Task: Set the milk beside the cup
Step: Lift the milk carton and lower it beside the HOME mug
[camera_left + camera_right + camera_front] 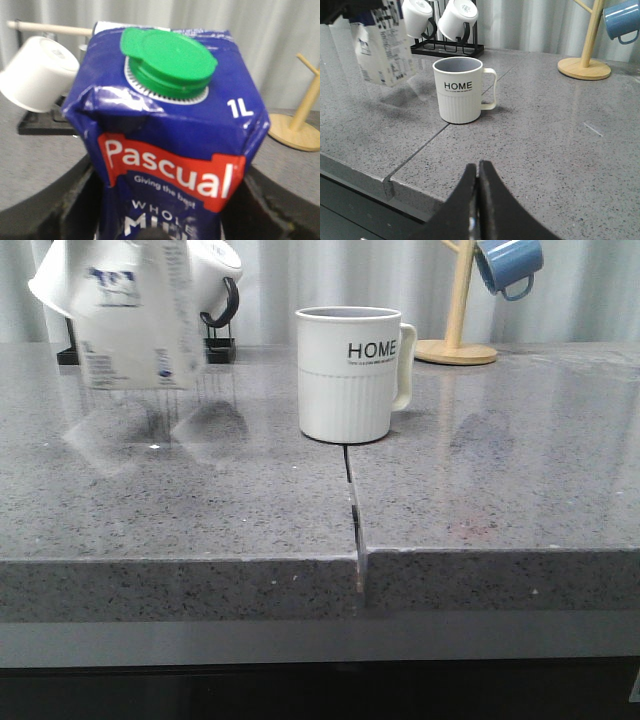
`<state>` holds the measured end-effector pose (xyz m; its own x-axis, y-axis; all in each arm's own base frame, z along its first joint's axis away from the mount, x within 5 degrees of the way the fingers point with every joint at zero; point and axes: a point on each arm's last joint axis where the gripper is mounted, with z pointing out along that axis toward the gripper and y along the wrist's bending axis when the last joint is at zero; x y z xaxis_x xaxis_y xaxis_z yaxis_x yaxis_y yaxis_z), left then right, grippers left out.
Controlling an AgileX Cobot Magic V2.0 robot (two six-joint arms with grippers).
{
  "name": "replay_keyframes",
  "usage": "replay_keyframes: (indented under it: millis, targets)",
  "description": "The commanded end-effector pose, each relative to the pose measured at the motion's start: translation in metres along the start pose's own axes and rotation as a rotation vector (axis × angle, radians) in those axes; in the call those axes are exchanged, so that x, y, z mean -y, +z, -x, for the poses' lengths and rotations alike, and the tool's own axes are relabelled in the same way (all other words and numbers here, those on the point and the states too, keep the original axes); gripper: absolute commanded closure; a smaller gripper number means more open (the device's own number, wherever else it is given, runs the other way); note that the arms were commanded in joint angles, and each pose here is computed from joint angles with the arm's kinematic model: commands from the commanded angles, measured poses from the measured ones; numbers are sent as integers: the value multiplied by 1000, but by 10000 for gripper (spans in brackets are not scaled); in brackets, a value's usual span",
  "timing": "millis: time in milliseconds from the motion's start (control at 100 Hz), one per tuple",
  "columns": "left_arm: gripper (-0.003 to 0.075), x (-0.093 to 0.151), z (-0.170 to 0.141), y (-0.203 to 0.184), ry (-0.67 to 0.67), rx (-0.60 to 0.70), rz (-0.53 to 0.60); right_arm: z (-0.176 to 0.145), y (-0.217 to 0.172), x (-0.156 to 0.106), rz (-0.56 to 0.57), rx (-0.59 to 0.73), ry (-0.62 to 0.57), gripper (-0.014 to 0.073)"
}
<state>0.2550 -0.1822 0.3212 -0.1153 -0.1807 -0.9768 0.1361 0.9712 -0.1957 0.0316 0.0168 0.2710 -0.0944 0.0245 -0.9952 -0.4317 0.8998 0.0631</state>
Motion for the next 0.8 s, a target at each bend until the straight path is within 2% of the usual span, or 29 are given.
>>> replay_keyframes:
  millis: [0,370,630,730,790]
  targets:
    - [603,12,20,0,-18,84,-3,15,-2,0,-2,99,-11,664]
    - [603,45,2,14,-30,26,-43,15,-2,0,-2,99,-11,664]
    - [600,46,-6,16,-37,-3,-35,15,-2,0,-2,99,-11,664]
    - [531,47,-7,16,-30,-8,-47,15,-2,0,-2,99,-11,664]
    - [440,47,-7,16,-27,-13,-53,15,-2,0,-2,99,-11,664]
